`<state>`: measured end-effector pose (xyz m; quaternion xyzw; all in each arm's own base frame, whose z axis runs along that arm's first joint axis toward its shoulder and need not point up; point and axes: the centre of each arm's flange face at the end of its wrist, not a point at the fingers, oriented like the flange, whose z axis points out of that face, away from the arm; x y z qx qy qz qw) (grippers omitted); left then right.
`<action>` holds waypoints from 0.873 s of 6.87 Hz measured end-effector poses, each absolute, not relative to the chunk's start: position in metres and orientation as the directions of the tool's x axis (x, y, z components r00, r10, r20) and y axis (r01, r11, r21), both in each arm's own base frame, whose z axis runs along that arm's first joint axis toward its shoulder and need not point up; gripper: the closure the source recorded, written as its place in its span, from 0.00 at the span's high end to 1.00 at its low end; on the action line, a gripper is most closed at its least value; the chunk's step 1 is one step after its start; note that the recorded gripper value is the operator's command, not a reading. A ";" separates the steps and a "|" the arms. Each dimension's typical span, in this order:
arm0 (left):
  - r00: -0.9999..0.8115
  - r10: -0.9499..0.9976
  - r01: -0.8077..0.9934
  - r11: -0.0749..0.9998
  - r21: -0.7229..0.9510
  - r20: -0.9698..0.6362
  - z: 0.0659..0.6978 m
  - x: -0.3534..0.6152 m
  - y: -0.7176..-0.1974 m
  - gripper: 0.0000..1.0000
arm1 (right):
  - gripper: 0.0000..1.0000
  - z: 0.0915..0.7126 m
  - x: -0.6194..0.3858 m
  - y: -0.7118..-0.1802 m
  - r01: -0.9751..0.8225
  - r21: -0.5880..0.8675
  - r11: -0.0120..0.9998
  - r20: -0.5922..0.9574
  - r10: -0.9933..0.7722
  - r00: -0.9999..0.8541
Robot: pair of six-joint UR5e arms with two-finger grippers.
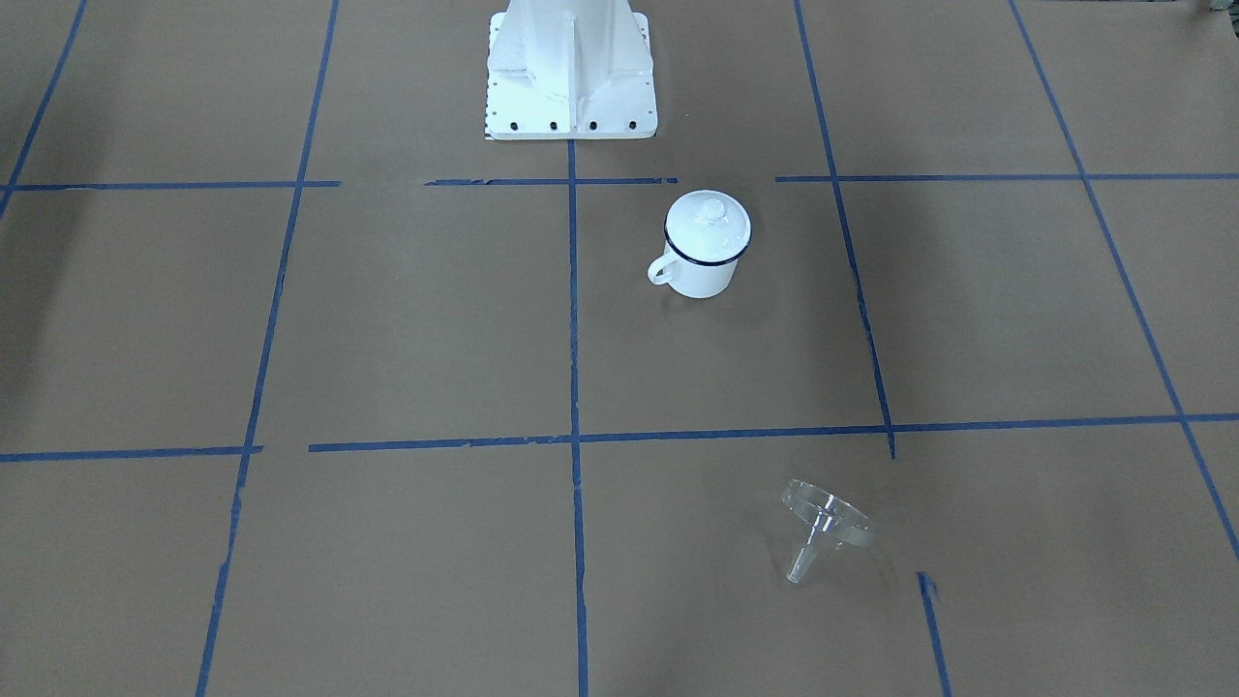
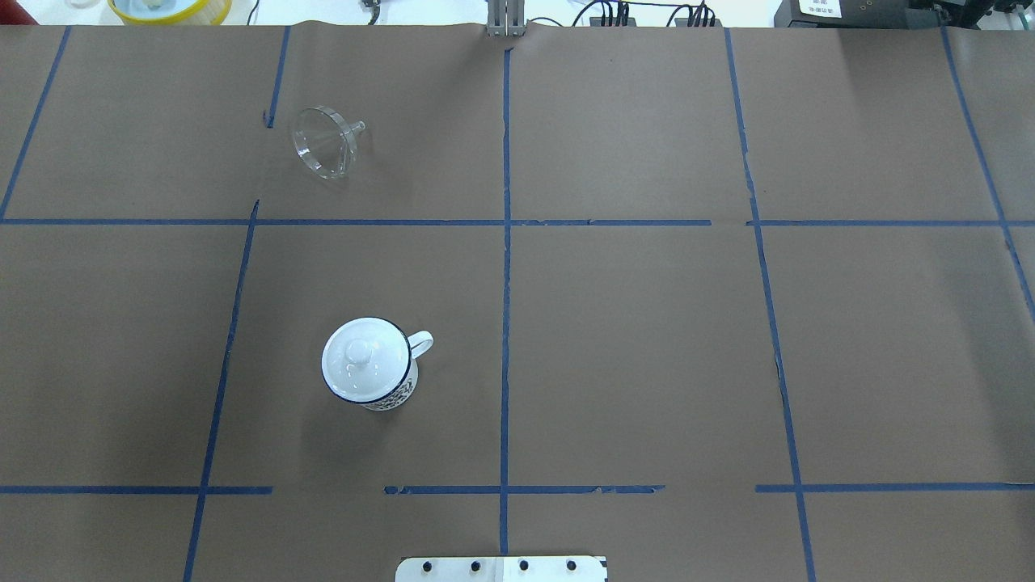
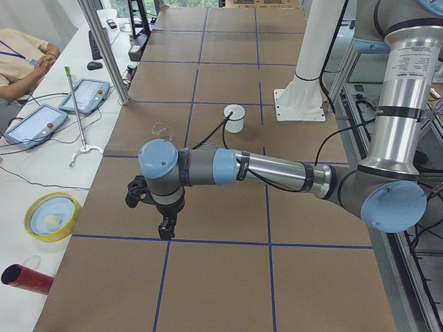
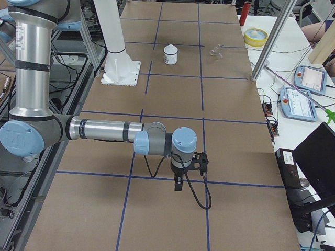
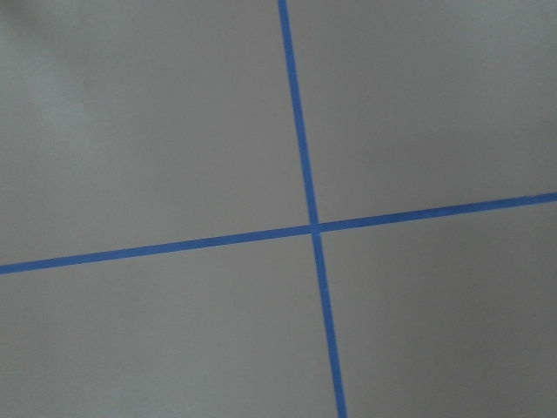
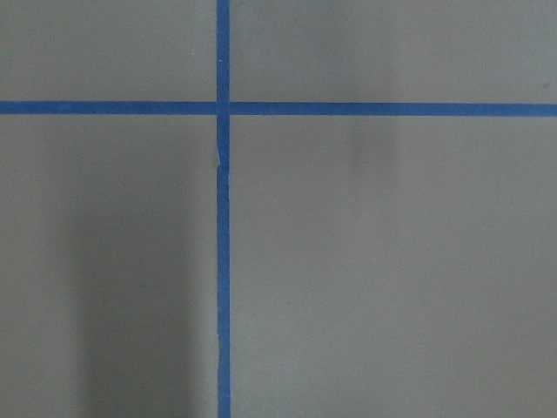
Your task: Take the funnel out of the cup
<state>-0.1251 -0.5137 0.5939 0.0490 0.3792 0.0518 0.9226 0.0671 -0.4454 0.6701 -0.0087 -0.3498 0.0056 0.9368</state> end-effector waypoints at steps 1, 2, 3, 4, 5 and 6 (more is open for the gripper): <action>0.701 0.131 -0.058 0.990 0.127 -0.701 0.600 -0.125 -0.503 1.00 | 1.00 0.670 0.067 -0.445 -0.004 -0.020 1.000 0.655 0.016 0.755; 0.701 0.139 -0.056 0.988 0.141 -0.699 0.599 -0.125 -0.500 1.00 | 1.00 0.670 0.067 -0.445 -0.004 -0.020 1.000 0.655 0.017 0.755; 0.704 0.149 -0.053 0.986 0.158 -0.695 0.594 -0.125 -0.499 1.00 | 1.00 0.670 0.067 -0.445 -0.004 -0.020 1.000 0.655 0.017 0.755; 0.706 0.153 -0.052 0.985 0.164 -0.692 0.593 -0.125 -0.497 1.00 | 1.00 0.670 0.067 -0.445 -0.004 -0.021 1.000 0.655 0.017 0.755; 0.706 0.152 -0.051 0.985 0.165 -0.691 0.593 -0.125 -0.496 1.00 | 1.00 0.670 0.067 -0.445 -0.004 -0.021 1.000 0.655 0.017 0.755; 0.706 0.147 -0.050 0.986 0.158 -0.693 0.596 -0.124 -0.494 1.00 | 1.00 0.670 0.067 -0.445 -0.004 -0.021 1.000 0.655 0.017 0.755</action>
